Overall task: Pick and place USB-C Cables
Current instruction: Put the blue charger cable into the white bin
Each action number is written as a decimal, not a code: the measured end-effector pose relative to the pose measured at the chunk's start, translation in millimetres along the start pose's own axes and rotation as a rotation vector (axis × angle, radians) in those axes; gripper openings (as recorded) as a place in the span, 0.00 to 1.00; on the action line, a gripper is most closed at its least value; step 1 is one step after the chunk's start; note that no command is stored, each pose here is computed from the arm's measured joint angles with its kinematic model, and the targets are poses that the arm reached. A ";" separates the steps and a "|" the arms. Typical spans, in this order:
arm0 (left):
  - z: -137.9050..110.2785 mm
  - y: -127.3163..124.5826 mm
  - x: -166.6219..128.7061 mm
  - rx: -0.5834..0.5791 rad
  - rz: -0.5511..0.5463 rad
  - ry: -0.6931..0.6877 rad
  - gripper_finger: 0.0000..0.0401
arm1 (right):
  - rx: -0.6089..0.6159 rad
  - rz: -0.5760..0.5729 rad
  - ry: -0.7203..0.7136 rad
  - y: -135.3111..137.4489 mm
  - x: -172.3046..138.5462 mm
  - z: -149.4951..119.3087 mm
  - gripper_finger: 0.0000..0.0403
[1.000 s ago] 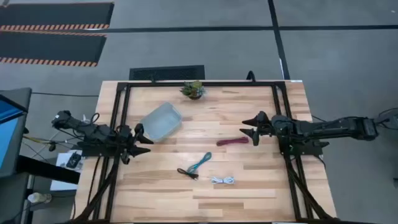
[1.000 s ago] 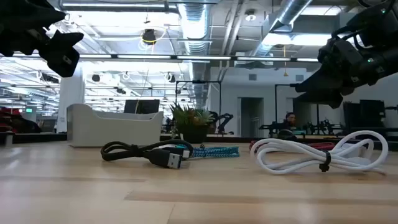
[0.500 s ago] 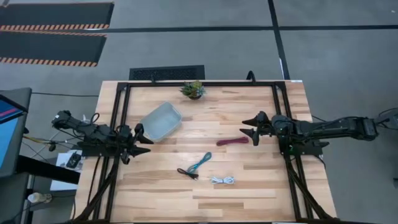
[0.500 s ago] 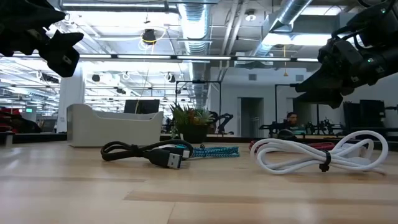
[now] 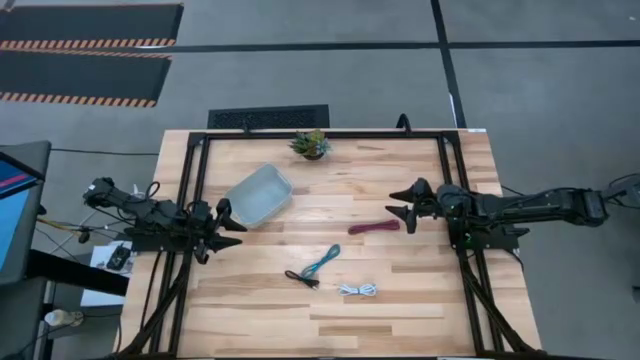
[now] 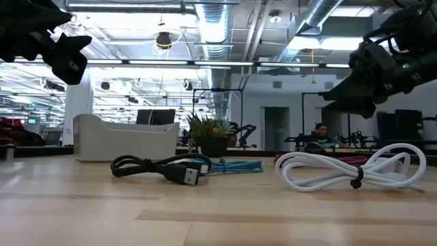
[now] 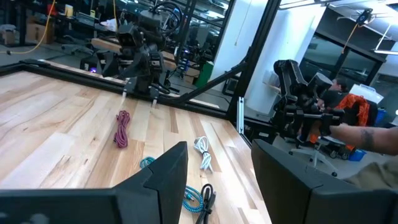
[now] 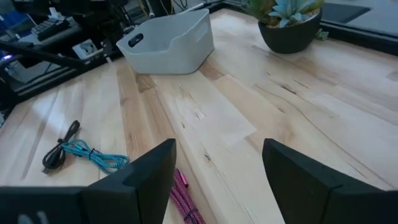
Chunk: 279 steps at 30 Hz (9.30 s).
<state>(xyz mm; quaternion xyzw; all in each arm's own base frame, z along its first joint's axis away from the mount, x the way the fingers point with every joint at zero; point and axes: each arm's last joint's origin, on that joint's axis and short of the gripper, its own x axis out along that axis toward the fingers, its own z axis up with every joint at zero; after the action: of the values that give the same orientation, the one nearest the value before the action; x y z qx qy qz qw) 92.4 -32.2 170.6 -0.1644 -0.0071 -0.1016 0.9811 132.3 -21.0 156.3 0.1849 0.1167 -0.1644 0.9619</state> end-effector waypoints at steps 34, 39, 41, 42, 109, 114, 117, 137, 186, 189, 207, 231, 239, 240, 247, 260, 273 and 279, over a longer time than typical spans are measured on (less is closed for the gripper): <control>4.3 6.2 -0.9 -0.179 0.224 -0.119 0.42 | 0.041 0.014 -0.040 1.2 0.0 4.0 0.66; 4.8 7.2 -1.2 -0.267 0.253 -0.149 0.42 | 0.051 0.040 -0.097 3.5 -0.5 9.6 0.66; 5.1 7.7 -1.4 -0.273 0.271 -0.159 0.42 | 0.052 0.041 -0.094 3.7 -0.5 9.3 0.66; 5.2 8.0 -1.5 -0.273 0.283 -0.165 0.42 | 0.052 0.041 -0.092 3.7 -0.5 9.1 0.66; 68.2 -3.1 101.9 0.011 0.487 0.170 0.69 | -0.433 -0.159 0.924 101.6 88.2 56.2 0.66; 70.6 1.9 102.8 0.006 0.431 0.186 0.69 | -0.392 -0.128 0.860 105.8 85.5 78.2 0.66; 71.7 1.8 103.9 0.001 0.347 0.204 0.69 | -0.353 -0.082 0.822 111.8 85.7 96.5 0.66; 69.6 2.7 142.2 -0.006 0.343 0.222 0.69 | -0.350 0.022 0.783 141.5 72.2 136.0 0.66; -54.1 25.4 273.1 0.034 0.558 0.650 0.69 | -0.238 -0.024 0.791 200.6 27.6 99.2 0.66; -54.8 22.4 272.5 0.063 0.586 0.638 0.69 | -0.238 -0.025 0.791 200.6 27.7 99.2 0.66; -67.9 24.3 269.5 0.031 0.566 0.721 0.61 | -0.246 -0.038 0.748 202.8 29.9 99.1 0.66; -65.2 40.5 266.4 -0.045 0.608 0.761 0.06 | -0.229 -0.020 0.728 205.3 31.0 100.1 0.66; -64.5 41.4 268.0 -0.002 0.624 0.723 0.01 | -0.240 -0.027 0.707 205.5 31.7 100.9 0.66; -64.4 41.3 268.7 -0.001 0.617 0.716 0.01 | -0.247 -0.032 0.700 205.4 31.8 101.0 0.66; -54.1 37.8 270.7 0.023 0.589 0.671 0.00 | -0.285 -0.073 0.620 205.4 33.9 103.8 0.66; 15.1 20.0 258.1 0.121 0.565 0.542 0.00 | -0.303 -0.085 0.547 207.5 36.4 107.1 0.66; 99.8 0.4 197.6 0.229 0.720 0.397 0.00 | -0.366 -0.126 0.356 211.0 44.9 119.3 0.66; 140.3 -14.0 167.9 0.231 0.687 0.256 0.00 | -0.395 -0.084 0.249 211.3 56.9 134.4 0.66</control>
<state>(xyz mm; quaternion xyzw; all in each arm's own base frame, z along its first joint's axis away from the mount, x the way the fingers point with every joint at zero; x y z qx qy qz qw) 256.7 -32.8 315.8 -0.0315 0.1597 0.2149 0.9630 282.6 95.9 328.6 0.0068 0.2721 -0.1543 0.9498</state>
